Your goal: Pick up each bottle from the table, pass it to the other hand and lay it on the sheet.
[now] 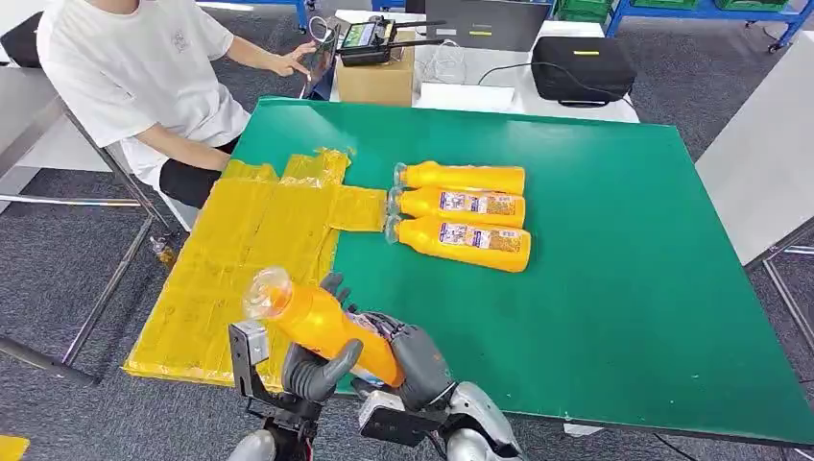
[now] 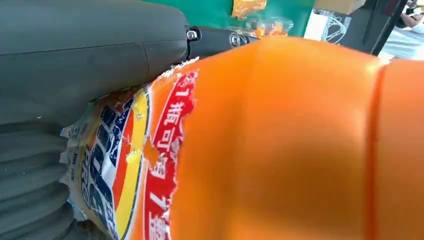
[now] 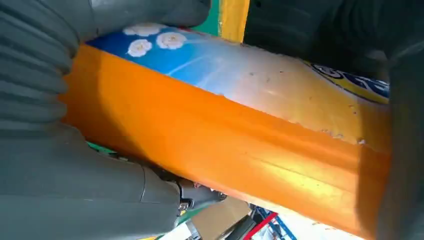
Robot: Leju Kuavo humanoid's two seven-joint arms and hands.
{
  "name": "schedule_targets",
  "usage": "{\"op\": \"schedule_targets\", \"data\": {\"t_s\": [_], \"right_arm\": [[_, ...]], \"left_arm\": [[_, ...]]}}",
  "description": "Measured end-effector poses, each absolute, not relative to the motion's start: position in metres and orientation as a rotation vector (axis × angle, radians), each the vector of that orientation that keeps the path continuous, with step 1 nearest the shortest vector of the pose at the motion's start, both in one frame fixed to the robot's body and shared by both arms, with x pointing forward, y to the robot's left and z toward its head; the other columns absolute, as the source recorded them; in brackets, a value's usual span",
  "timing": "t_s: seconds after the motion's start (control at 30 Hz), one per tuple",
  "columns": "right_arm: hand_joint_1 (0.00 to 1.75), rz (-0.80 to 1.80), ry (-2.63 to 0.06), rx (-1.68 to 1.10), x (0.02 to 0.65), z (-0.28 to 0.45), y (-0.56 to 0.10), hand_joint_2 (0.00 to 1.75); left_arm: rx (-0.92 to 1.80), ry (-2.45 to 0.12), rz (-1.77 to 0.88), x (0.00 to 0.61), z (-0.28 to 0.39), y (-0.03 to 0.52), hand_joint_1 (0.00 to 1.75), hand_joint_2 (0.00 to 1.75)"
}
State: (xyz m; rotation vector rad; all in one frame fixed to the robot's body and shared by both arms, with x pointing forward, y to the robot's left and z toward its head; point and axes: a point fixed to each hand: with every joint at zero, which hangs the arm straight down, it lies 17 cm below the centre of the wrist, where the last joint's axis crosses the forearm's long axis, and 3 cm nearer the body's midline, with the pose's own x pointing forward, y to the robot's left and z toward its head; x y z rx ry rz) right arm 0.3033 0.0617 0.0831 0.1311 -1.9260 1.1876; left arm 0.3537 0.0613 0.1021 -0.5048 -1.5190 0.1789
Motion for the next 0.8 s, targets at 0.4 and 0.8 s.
{"op": "schedule_targets", "data": {"t_s": [0.4, 0.8], "right_arm": [[0.00, 1.172, -1.966, 0.147, 0.297, 0.094, 0.075, 0.00], [0.00, 1.121, -2.035, 0.114, 0.297, 0.108, 0.073, 0.00]], "left_arm": [[-0.466, -1.497, 0.226, 0.355, 0.091, 0.074, 1.75, 1.75], [-0.423, -1.504, 0.270, 0.362, 0.089, 0.091, 1.75, 1.75]]}}
